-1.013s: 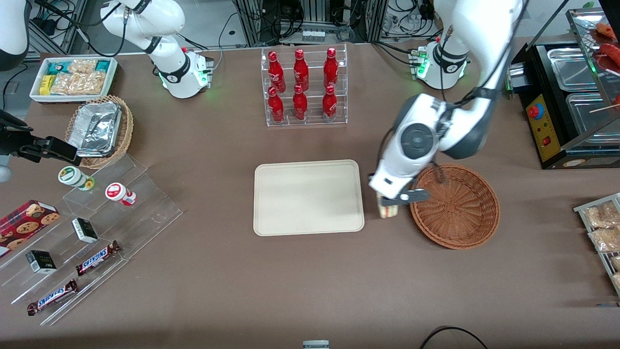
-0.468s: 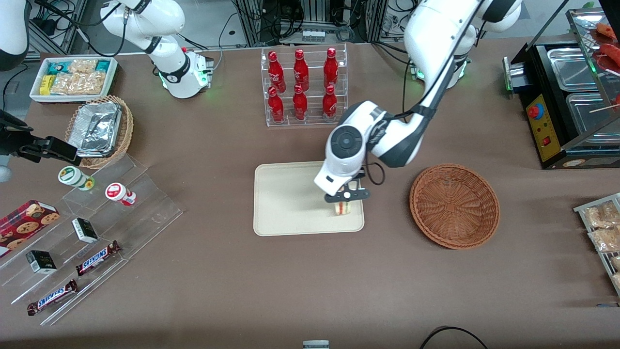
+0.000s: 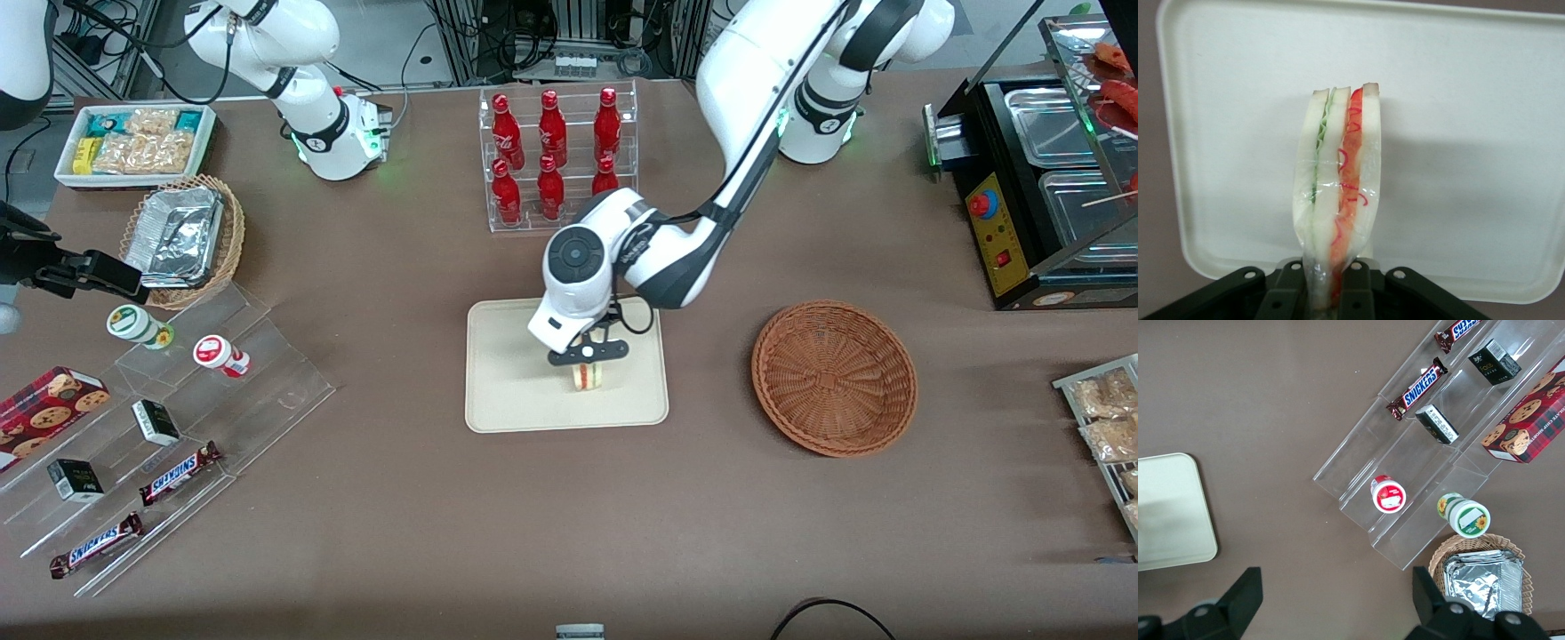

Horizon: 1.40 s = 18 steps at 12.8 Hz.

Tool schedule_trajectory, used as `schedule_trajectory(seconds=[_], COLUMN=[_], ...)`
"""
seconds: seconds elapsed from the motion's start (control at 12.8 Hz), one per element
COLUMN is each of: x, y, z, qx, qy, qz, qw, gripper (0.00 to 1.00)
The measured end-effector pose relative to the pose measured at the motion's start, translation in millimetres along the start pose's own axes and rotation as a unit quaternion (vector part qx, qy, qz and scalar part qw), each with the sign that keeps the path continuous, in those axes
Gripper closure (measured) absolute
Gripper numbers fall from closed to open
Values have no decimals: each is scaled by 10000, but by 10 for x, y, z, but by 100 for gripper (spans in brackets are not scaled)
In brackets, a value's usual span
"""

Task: Place sandwich from basket to tray
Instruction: 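Lower the sandwich onto the tray and open the left gripper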

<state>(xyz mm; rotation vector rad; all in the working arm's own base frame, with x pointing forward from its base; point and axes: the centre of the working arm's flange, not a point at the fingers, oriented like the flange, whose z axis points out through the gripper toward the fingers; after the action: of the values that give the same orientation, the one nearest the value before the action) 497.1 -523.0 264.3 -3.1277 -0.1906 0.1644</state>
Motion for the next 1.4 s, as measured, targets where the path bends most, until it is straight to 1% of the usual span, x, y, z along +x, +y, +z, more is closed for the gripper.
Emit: schedule_trajectory(seconds=[0.16,0.47,0.62,0.78,1.09,1.17,1.32,1.4], x=[-70,-110,-93,-72,-35,-26,-4,7], y=[127,181,170,173,185,193,205,218], z=[118,217,227,240,331,324,279,239], qx=[-101,-83,-77,-120,-115,-120,-117,-144], qy=[67,51,59,93,85,107,202,233], qz=[-21,-48,-154,-306,-481,-472,-436,-431], qw=[9999,9999,9998,9994,9987,9988,9988,9987], gripper=[85,85,85,85,84,77,55,44])
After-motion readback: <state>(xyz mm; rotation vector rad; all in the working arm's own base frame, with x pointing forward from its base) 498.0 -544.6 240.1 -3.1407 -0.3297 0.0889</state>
